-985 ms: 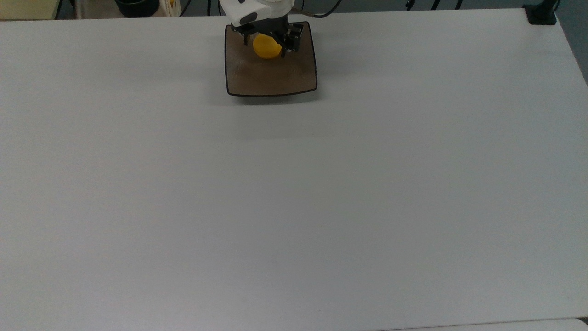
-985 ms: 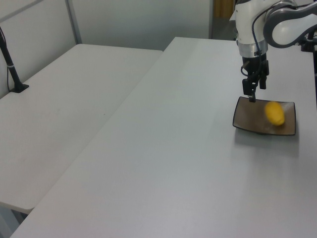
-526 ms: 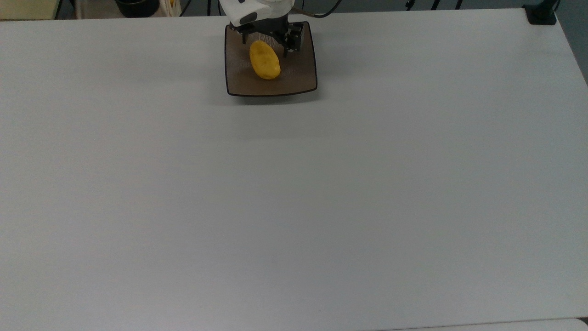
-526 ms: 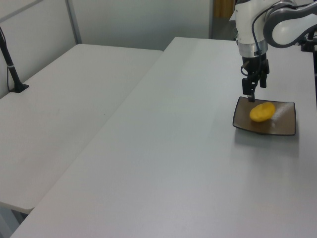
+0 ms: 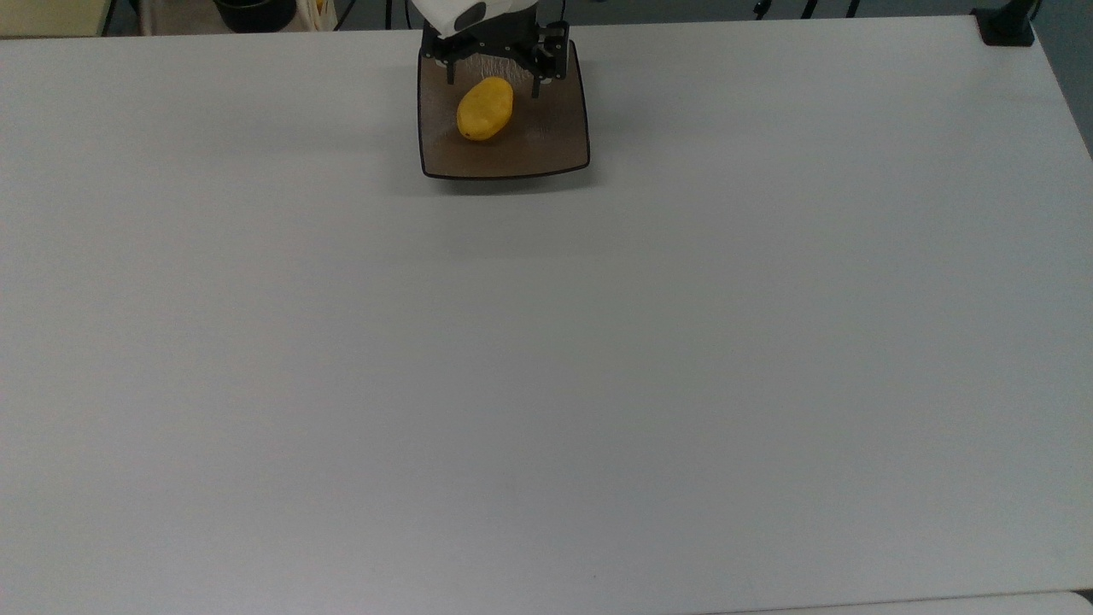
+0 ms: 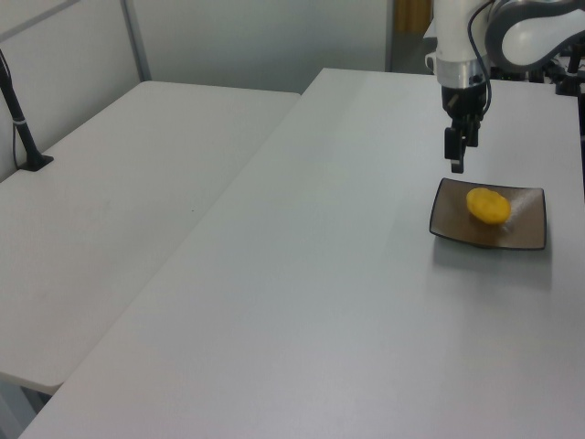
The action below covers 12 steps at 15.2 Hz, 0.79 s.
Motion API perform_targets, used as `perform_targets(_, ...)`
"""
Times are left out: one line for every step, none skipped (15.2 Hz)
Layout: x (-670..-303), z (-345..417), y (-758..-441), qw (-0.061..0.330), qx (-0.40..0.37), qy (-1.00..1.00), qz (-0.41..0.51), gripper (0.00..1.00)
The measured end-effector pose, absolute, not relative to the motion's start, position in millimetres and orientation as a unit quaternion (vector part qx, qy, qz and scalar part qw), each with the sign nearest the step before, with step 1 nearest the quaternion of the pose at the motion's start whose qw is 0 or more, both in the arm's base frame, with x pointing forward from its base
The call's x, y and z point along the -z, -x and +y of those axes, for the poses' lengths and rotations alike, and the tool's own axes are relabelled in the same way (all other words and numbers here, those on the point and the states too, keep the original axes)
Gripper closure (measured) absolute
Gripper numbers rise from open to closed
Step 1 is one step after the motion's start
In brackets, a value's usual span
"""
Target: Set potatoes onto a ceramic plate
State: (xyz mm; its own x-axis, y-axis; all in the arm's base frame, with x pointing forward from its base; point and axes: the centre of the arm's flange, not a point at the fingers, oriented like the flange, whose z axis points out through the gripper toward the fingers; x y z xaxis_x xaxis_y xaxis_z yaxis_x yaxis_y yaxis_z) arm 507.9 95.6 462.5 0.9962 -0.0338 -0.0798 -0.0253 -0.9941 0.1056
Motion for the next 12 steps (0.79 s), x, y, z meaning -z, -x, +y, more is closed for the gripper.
perform_targets(-474.0, 93.1, -511.7, 0.050, 0.029, -0.998, -0.014, 0.00)
perform_targets(-486.9, 88.0, -516.6, 0.047, 0.017, -0.999, -0.015, 0.00)
perform_targets(-501.2, 80.5, -521.2, 0.045, 0.010, -0.999, -0.013, 0.00)
perform_targets(-517.0, 71.4, -525.1, 0.045, 0.008, -0.999, -0.008, 0.00)
perform_targets(-532.1, 62.5, -528.2, 0.044, 0.005, -0.999, -0.002, 0.00)
perform_targets(-546.7, 54.3, -531.1, 0.039, 0.000, -0.999, -0.001, 0.00)
perform_targets(-558.1, 48.3, -533.5, 0.031, -0.007, -0.999, -0.003, 0.00)
perform_targets(-566.5, 44.3, -535.7, 0.024, -0.014, -1.000, -0.004, 0.00)
perform_targets(-573.0, 42.4, -538.0, 0.020, -0.020, -1.000, -0.005, 0.00)
perform_targets(-576.8, 42.0, -540.5, 0.018, -0.025, -1.000, -0.006, 0.00)
perform_targets(-578.1, 42.6, -543.8, 0.016, -0.026, -0.999, -0.006, 0.00)
perform_targets(-576.9, 43.4, -547.6, 0.013, -0.026, -1.000, -0.007, 0.00)
